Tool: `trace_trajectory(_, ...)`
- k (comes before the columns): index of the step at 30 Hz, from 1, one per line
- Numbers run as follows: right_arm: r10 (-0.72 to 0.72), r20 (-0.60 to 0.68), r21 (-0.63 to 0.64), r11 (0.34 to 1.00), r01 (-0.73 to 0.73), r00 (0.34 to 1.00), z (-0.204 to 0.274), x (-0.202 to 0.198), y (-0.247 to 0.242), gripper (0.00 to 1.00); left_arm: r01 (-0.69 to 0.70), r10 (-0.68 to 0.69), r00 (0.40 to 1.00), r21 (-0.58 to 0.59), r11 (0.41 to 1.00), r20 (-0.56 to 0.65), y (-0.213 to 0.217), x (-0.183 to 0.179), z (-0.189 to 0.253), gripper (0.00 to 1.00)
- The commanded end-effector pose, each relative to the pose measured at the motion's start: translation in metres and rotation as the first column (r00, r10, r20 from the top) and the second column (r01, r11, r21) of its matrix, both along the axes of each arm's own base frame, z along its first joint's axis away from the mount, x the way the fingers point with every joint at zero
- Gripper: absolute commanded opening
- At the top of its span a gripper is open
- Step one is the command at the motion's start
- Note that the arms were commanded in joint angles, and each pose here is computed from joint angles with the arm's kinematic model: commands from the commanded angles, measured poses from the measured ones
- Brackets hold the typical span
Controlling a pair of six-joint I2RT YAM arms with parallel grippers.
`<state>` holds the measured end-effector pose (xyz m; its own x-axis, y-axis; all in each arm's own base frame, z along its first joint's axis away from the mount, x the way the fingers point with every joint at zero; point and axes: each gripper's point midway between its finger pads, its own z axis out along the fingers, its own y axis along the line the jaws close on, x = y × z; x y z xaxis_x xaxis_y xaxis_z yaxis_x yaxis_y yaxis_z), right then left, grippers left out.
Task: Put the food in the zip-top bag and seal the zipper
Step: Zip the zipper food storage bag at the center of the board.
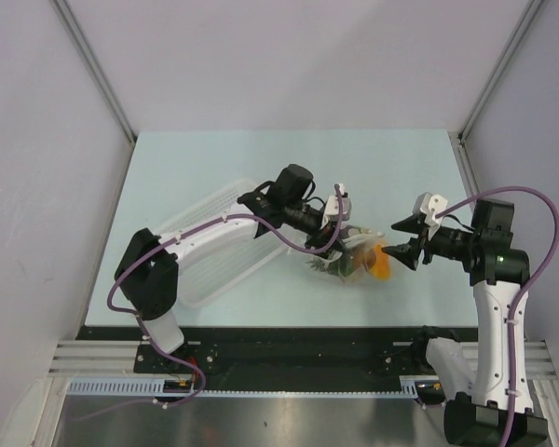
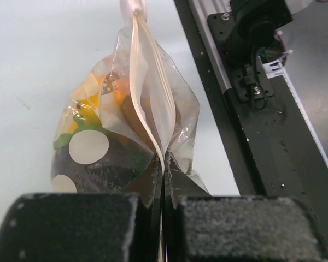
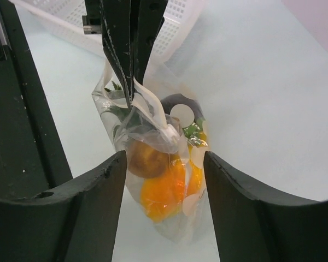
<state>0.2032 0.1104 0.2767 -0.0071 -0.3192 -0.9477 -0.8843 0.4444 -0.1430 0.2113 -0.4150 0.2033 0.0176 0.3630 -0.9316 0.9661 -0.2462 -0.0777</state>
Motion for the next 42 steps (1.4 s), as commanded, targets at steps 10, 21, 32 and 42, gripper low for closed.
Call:
trace_trajectory(10, 0.121, 0.175, -0.049, 0.992, -0.114, 0.977, 0.0, 0.006, 0.023, 0.42, 0.101, -0.093, 0.994, -0.176, 0.979, 0.05, -0.001, -0.008, 0.047, 0.0)
trace_trajectory(21, 0.113, 0.11, -0.103, 0.989, -0.102, 0.987, -0.031, 0.014, 0.02, 0.45, 0.092, -0.087, 0.996, -0.193, 0.977, 0.034, 0.0, -0.007, 0.052, 0.0)
trace_trajectory(32, 0.086, 0.107, -0.091, 0.993, -0.076, 0.991, -0.022, 0.019, 0.02, 0.0, 0.069, -0.066, 0.997, -0.184, 0.981, 0.026, -0.002, -0.002, 0.048, 0.0)
trace_trajectory(42, 0.098, 0.15, -0.097, 0.992, -0.084, 0.984, -0.007, 0.014, 0.022, 0.0, -0.111, 0.161, 0.974, -0.284, 0.952, 0.158, -0.004, 0.025, 0.114, 0.56)
